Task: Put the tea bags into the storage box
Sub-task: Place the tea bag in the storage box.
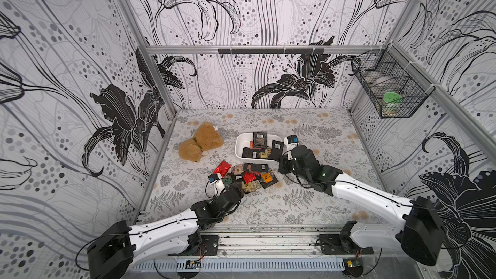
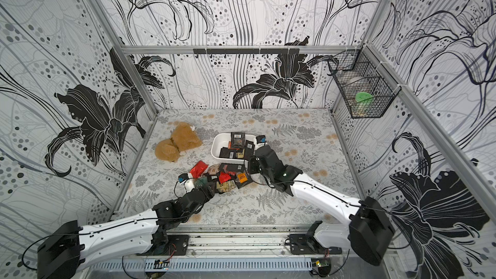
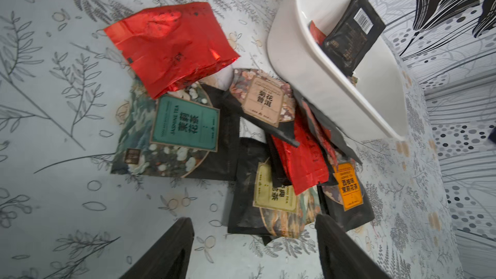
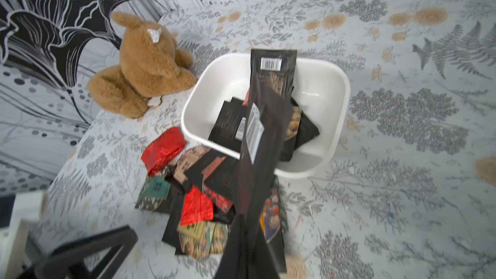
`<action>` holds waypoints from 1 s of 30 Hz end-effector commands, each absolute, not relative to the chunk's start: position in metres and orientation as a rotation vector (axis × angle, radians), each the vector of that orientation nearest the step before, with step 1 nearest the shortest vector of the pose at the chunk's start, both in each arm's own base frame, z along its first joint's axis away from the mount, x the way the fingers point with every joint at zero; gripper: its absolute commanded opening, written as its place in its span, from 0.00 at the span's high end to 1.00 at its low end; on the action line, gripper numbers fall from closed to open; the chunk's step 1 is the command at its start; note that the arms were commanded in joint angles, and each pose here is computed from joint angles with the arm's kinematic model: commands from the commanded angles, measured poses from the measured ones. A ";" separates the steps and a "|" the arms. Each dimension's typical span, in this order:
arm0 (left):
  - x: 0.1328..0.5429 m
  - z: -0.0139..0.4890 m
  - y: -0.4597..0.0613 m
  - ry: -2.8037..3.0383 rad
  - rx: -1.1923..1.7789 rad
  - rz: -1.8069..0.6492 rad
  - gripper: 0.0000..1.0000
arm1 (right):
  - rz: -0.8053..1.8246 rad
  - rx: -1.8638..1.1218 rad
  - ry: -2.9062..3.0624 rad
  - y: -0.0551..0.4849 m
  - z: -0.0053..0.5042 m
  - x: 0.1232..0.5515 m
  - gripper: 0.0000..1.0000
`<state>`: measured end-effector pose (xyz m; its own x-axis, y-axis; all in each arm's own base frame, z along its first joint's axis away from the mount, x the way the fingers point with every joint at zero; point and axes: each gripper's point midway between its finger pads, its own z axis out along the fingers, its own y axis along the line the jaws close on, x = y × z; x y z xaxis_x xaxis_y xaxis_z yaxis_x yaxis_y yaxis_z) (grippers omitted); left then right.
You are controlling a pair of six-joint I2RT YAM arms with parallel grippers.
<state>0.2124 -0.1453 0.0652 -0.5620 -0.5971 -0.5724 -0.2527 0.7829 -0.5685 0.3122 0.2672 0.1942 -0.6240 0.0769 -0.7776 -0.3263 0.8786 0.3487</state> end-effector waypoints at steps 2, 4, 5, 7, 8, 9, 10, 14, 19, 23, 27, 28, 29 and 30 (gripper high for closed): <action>0.210 0.066 -0.142 2.136 -0.683 -0.612 0.22 | 0.582 -0.092 2.205 0.280 0.184 0.362 1.00; 0.208 0.062 -0.137 2.139 -0.700 -0.594 0.22 | 0.543 -0.092 2.222 0.289 0.177 0.380 1.00; 0.207 0.061 -0.135 2.144 -0.702 -0.589 0.22 | 0.529 -0.094 2.235 0.294 0.173 0.388 1.00; 0.206 0.061 -0.137 2.152 -0.681 -0.594 0.22 | 0.506 -0.109 2.271 0.305 0.160 0.401 1.00; 0.206 0.062 -0.137 2.153 -0.673 -0.588 0.22 | 0.498 -0.114 2.284 0.309 0.154 0.405 1.00; 0.206 0.062 -0.135 2.154 -0.672 -0.574 0.21 | 0.486 -0.118 2.298 0.312 0.148 0.409 1.00; 0.206 0.062 -0.134 2.156 -0.671 -0.565 0.21 | 0.479 -0.121 2.309 0.314 0.144 0.411 1.00; 0.207 0.064 -0.134 2.162 -0.661 -0.549 0.20 | 0.421 -0.120 2.345 0.313 0.129 0.417 1.00; 0.208 0.068 -0.134 2.160 -0.657 -0.541 0.20 | 0.399 -0.145 2.362 0.308 0.124 0.411 0.89; 0.210 0.076 -0.135 2.151 -0.657 -0.531 0.19 | 0.361 -0.160 2.368 0.298 0.129 0.404 0.75; 0.214 0.090 -0.139 2.133 -0.654 -0.544 0.19 | 0.333 -0.150 2.325 0.279 0.148 0.392 0.70; 0.215 0.093 -0.140 2.129 -0.654 -0.552 0.19 | 0.335 -0.153 2.312 0.275 0.154 0.387 0.69; 0.215 0.096 -0.143 2.127 -0.652 -0.568 0.19 | 0.346 -0.162 2.293 0.271 0.164 0.382 0.69; 0.216 0.098 -0.145 2.124 -0.652 -0.582 0.19 | 0.357 -0.169 2.279 0.268 0.171 0.376 0.69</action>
